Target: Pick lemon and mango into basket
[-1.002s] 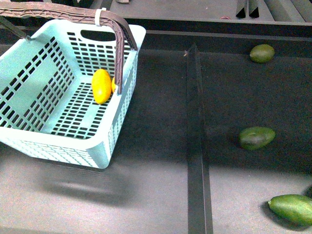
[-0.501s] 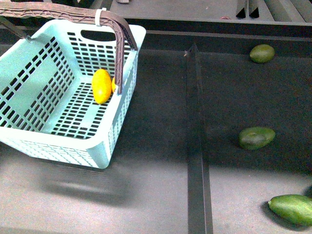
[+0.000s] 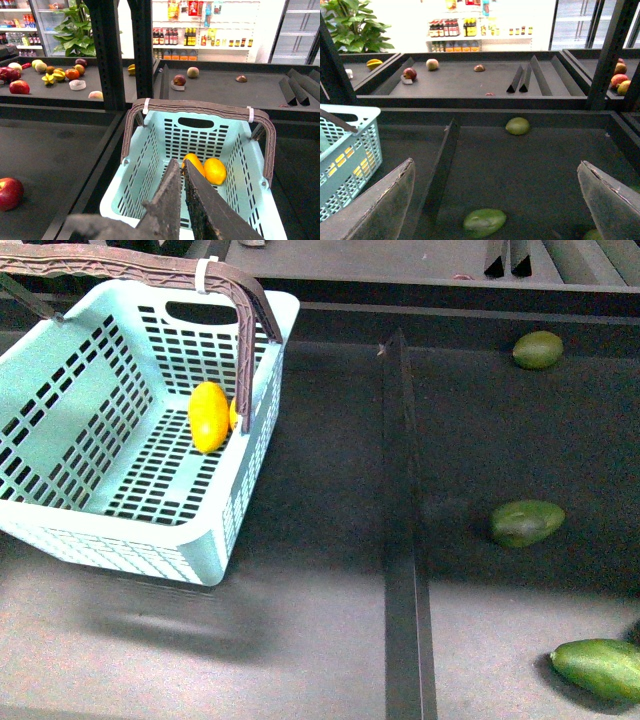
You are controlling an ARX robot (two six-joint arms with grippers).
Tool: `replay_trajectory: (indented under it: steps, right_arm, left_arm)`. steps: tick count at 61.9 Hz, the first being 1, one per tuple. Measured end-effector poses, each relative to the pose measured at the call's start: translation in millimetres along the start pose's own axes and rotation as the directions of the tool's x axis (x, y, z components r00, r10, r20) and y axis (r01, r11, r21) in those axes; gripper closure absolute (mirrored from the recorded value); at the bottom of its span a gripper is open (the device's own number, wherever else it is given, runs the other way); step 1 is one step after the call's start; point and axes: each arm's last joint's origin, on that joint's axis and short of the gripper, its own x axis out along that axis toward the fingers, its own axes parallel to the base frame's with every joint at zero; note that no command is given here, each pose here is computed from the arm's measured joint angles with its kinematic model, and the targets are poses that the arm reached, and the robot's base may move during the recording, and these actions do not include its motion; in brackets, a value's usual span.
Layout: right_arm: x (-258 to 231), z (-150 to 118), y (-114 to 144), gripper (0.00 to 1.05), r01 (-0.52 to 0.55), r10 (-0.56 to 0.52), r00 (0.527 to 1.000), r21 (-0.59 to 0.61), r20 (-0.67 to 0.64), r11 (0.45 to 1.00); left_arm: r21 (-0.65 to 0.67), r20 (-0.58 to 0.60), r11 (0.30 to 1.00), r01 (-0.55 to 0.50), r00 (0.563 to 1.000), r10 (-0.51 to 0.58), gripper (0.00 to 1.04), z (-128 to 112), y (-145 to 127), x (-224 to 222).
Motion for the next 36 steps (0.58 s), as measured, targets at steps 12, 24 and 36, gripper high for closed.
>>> replay_trajectory:
  steps: [12, 24, 36]
  right_arm:
    - [0.0, 0.0, 0.0, 0.09, 0.000, 0.000, 1.000, 0.000, 0.000, 1.000]
    - [0.0, 0.0, 0.0, 0.09, 0.000, 0.000, 1.000, 0.000, 0.000, 1.000]
    - [0.0, 0.0, 0.0, 0.09, 0.000, 0.000, 1.000, 0.000, 0.000, 1.000]
  left_arm:
    - [0.000, 0.000, 1.000, 0.000, 1.000, 0.000, 0.59, 0.0, 0.0, 0.0]
    - [0.000, 0.000, 1.000, 0.000, 1.000, 0.000, 0.16, 0.0, 0.0, 0.0]
    - [0.002, 0.000, 1.000, 0.000, 1.000, 0.000, 0.07, 0.0, 0.0, 0.0]
